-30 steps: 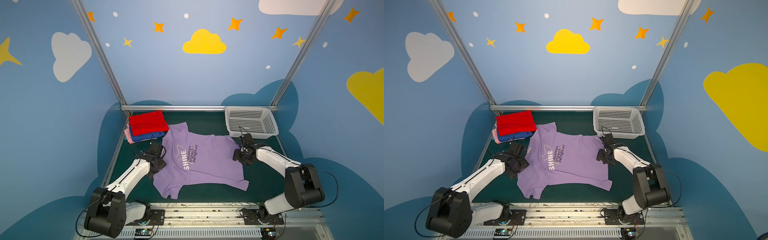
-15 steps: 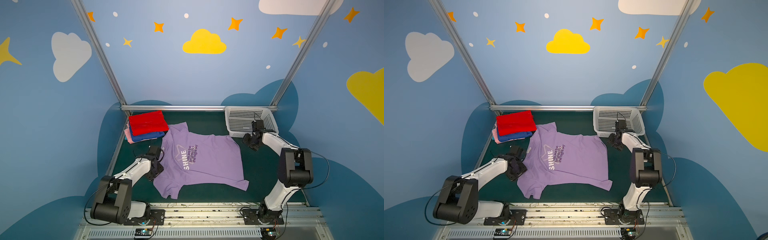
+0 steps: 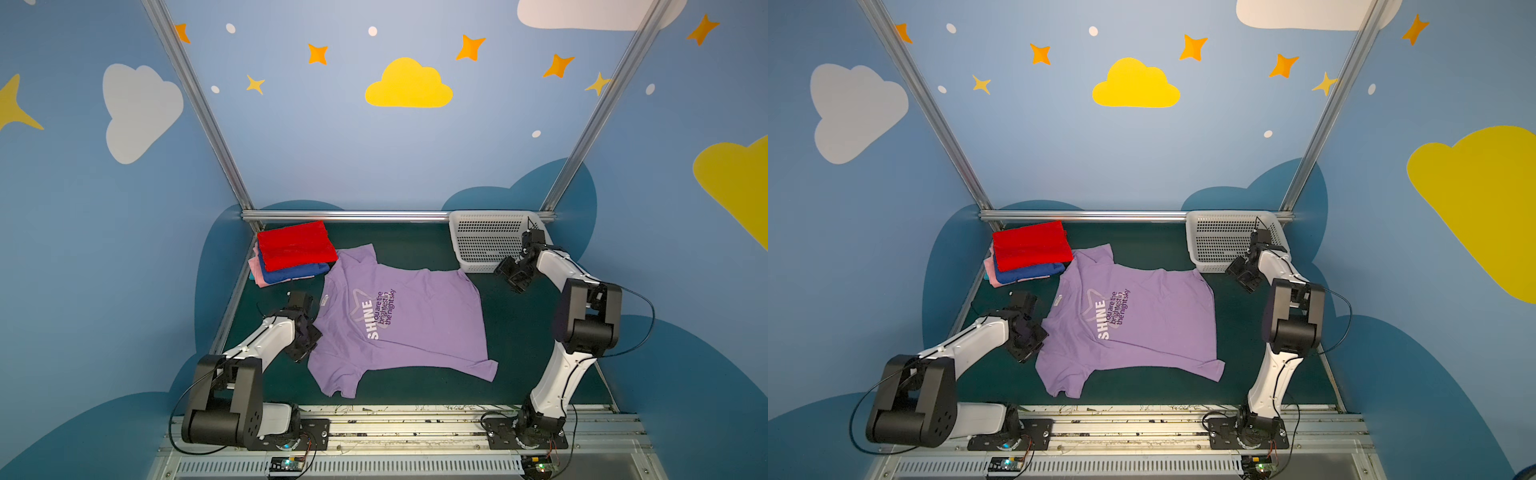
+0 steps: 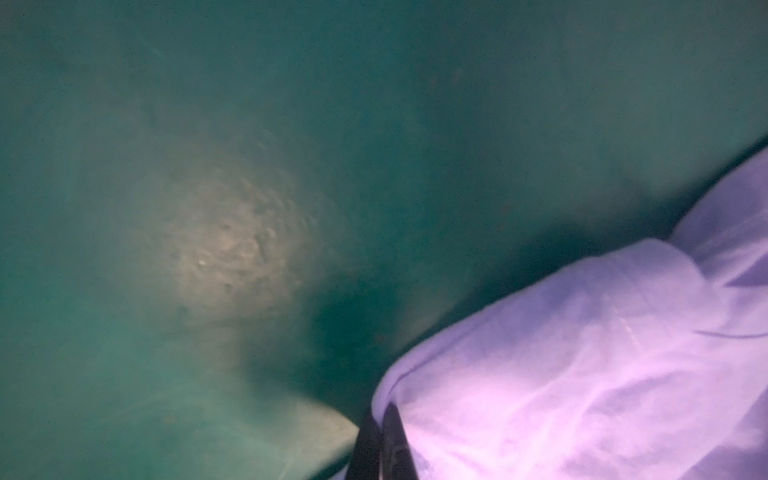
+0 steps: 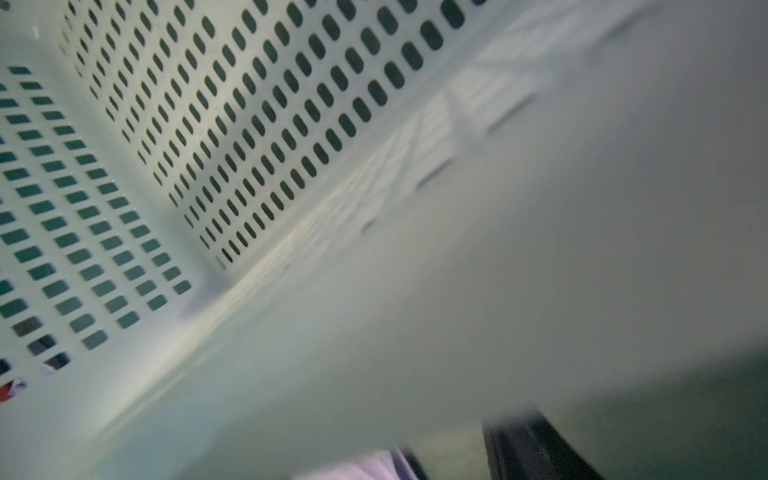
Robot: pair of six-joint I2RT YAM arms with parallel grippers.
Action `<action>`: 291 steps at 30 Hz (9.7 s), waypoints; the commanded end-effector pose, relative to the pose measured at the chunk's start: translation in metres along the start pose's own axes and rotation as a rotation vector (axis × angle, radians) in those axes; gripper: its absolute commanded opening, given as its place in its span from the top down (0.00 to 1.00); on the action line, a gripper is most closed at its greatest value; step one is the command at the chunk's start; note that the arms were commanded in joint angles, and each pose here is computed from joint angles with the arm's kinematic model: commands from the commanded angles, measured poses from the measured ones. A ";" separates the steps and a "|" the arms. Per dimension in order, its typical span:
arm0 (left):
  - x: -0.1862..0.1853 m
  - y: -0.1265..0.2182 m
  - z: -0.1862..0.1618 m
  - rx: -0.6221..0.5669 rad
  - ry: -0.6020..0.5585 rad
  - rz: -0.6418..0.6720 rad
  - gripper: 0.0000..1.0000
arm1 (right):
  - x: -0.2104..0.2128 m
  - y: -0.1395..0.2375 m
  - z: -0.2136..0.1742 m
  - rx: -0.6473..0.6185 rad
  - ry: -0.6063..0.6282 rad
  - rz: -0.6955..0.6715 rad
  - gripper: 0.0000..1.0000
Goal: Fold and stack the t-shirts
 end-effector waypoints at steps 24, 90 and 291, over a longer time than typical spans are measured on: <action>0.026 -0.013 -0.008 0.030 0.017 0.015 0.88 | 0.026 0.051 -0.115 -0.003 0.203 0.111 0.31; 0.009 0.092 -0.025 -0.168 -0.002 -0.251 0.61 | -0.014 0.083 -0.263 0.215 0.534 -0.145 0.55; -0.292 0.010 0.113 0.214 0.122 -0.497 0.96 | 0.381 -0.052 -0.217 -0.117 0.937 1.069 1.00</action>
Point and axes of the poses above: each gripper's point midway between its finger pads, its own y axis back along the fingers, its own x axis along the line the jaws close on, z = x × y, the point moved 10 cm from there along y, back along the fingers, and after that the axes turned 4 degrees about y, right-handed, at the moved point
